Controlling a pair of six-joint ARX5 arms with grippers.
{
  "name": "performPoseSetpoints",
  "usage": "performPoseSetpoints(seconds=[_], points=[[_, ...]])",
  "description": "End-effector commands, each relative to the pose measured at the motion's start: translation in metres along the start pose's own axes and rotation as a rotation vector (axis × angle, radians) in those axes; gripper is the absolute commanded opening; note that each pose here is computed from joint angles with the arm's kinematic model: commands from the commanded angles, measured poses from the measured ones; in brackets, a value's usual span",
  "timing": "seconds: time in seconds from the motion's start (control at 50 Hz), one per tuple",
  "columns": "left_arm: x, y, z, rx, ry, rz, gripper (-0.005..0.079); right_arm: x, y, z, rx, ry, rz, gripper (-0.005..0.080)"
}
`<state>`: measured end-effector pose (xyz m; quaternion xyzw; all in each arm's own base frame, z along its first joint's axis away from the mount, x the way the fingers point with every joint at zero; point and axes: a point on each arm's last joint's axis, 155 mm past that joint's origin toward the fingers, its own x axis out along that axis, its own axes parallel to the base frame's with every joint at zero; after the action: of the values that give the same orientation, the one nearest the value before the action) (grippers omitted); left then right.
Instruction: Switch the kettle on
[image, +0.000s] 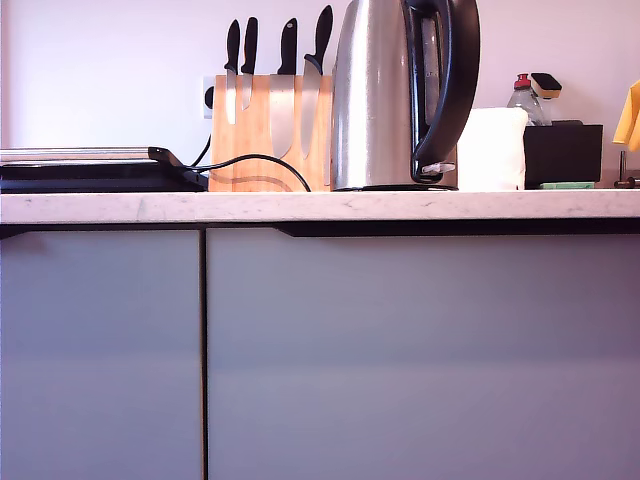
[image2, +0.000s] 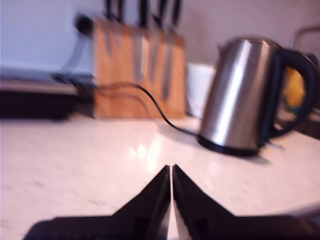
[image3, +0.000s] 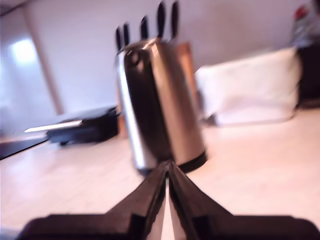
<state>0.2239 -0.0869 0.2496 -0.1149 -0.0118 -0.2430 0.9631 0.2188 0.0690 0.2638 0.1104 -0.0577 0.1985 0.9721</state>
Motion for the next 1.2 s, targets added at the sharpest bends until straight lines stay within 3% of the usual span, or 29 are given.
performPoseSetpoints(seconds=[0.0, 0.4, 0.66, 0.96, 1.18], points=[[0.004, -0.007, 0.003, -0.003, 0.006, -0.042, -0.0019, 0.004, 0.003, -0.006, 0.032, 0.048, 0.022, -0.001], [0.03, -0.032, 0.005, 0.001, 0.024, -0.201, -0.0019, 0.036, 0.021, -0.035, 0.125, 0.276, 0.139, -0.001], [0.045, -0.05, 0.004, -0.006, 0.041, -0.283, -0.0019, 0.071, 0.035, -0.026, 0.067, 0.294, 0.218, -0.001], [0.065, -0.07, -0.006, -0.022, 0.096, -0.366, -0.0019, 0.114, 0.036, -0.053, 0.01, 0.372, 0.251, -0.001], [0.072, -0.078, -0.016, -0.032, 0.122, -0.398, -0.0019, 0.139, 0.034, -0.065, -0.024, 0.352, 0.252, -0.001]])
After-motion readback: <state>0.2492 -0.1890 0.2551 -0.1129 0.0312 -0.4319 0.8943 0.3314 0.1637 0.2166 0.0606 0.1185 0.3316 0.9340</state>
